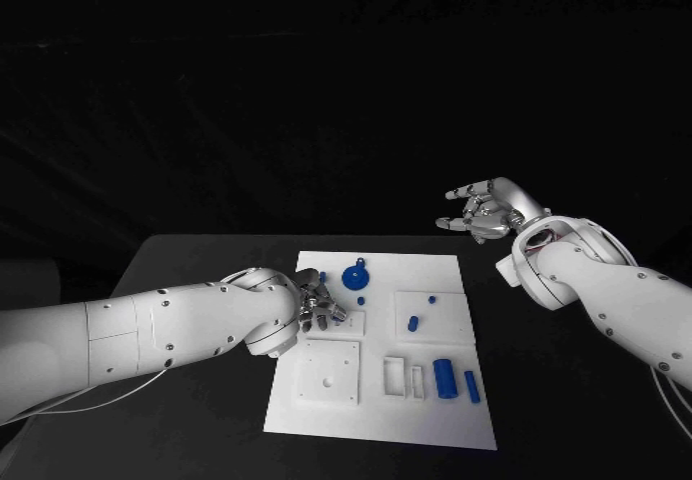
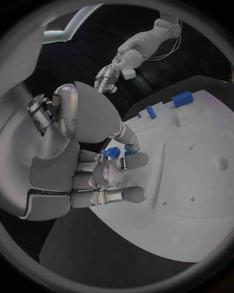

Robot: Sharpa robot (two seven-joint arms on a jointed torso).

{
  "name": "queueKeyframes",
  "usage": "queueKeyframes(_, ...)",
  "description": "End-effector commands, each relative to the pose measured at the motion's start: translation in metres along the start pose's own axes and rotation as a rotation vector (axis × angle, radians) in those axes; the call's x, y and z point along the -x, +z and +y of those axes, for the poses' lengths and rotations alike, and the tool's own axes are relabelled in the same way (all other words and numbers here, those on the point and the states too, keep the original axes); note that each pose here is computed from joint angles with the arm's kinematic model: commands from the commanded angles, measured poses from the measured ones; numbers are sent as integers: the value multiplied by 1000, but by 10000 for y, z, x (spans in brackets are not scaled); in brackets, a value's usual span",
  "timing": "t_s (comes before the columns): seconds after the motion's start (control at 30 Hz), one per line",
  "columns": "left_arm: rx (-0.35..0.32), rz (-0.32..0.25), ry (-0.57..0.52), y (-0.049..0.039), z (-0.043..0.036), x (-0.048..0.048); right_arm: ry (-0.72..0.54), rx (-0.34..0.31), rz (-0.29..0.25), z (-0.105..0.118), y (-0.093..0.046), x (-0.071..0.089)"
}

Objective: Assemble the parts on the task board

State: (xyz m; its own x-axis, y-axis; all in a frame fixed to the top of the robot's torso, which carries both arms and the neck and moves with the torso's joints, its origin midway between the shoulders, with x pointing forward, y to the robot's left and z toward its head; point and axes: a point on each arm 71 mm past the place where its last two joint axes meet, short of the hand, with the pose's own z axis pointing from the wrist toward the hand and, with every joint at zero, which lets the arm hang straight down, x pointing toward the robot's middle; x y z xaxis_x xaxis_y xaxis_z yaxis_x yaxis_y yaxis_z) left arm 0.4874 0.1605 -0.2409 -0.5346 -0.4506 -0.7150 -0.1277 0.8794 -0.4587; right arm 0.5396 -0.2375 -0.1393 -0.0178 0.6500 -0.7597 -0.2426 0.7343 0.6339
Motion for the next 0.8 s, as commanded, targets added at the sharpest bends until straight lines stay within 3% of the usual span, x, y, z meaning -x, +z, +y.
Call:
queueKeyframes(0.03,11,15,20,7,-8,-32,6,-6,15,-3,2,-15)
queueKeyframes(0.8,34,20,79,33,34,-36,11,-18,24,-19,13,-35)
